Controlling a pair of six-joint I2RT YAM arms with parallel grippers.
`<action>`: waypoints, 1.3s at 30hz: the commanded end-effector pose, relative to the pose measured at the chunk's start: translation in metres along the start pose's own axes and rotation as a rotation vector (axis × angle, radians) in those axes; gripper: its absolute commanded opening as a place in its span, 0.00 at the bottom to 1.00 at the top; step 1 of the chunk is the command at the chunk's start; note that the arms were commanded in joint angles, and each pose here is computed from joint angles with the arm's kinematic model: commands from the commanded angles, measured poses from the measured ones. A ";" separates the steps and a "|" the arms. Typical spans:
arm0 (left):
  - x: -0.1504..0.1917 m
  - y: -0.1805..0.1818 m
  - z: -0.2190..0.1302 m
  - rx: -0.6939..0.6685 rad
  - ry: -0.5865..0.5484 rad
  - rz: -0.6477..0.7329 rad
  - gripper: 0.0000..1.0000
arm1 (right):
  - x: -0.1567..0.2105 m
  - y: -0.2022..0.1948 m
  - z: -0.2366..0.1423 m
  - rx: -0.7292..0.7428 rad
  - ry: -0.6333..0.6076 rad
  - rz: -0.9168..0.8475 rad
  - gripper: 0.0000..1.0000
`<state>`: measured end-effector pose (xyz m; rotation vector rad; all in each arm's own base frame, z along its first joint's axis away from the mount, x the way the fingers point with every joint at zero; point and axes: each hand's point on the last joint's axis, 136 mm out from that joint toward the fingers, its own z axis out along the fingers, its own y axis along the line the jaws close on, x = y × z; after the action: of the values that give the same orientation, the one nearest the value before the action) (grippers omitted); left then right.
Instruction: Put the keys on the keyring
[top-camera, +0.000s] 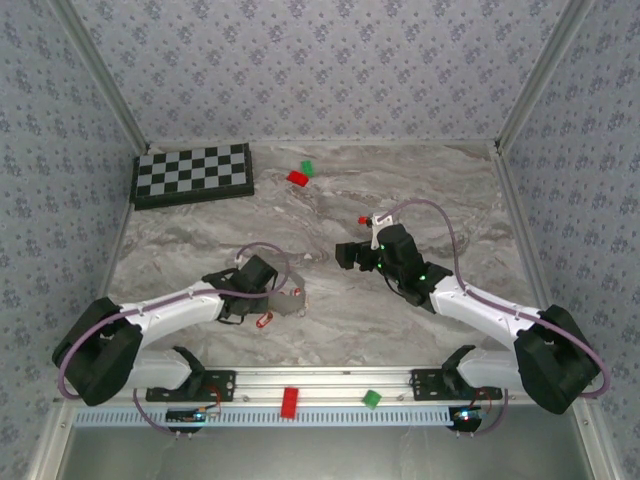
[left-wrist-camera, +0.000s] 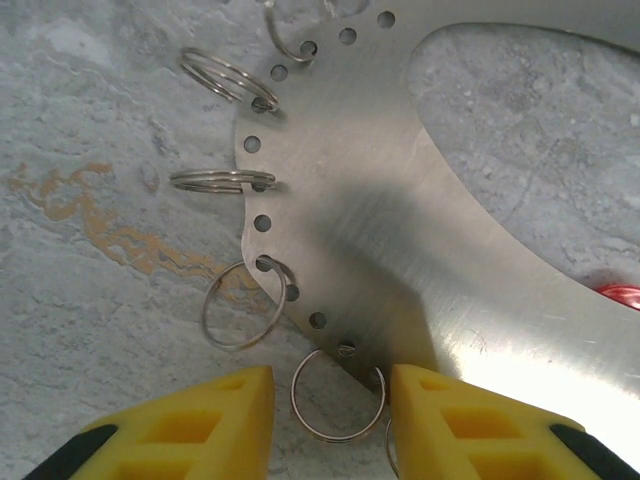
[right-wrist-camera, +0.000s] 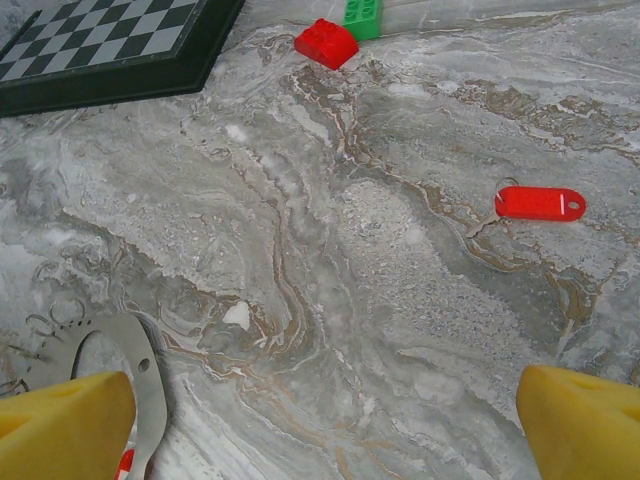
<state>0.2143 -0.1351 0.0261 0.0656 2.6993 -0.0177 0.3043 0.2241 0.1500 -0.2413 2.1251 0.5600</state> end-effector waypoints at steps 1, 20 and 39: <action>-0.005 0.005 -0.005 -0.042 -0.014 -0.009 0.35 | -0.004 0.007 -0.001 -0.024 -0.009 -0.017 0.99; 0.001 0.020 -0.036 -0.056 0.010 0.065 0.40 | -0.002 0.011 0.000 -0.033 -0.001 -0.025 0.99; -0.007 0.008 -0.011 -0.124 0.083 0.151 0.36 | -0.002 0.010 0.000 -0.029 0.000 -0.029 1.00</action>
<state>0.2078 -0.1236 0.0302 0.1996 2.8006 0.1879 0.3003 0.2295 0.1499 -0.2664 2.1268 0.5789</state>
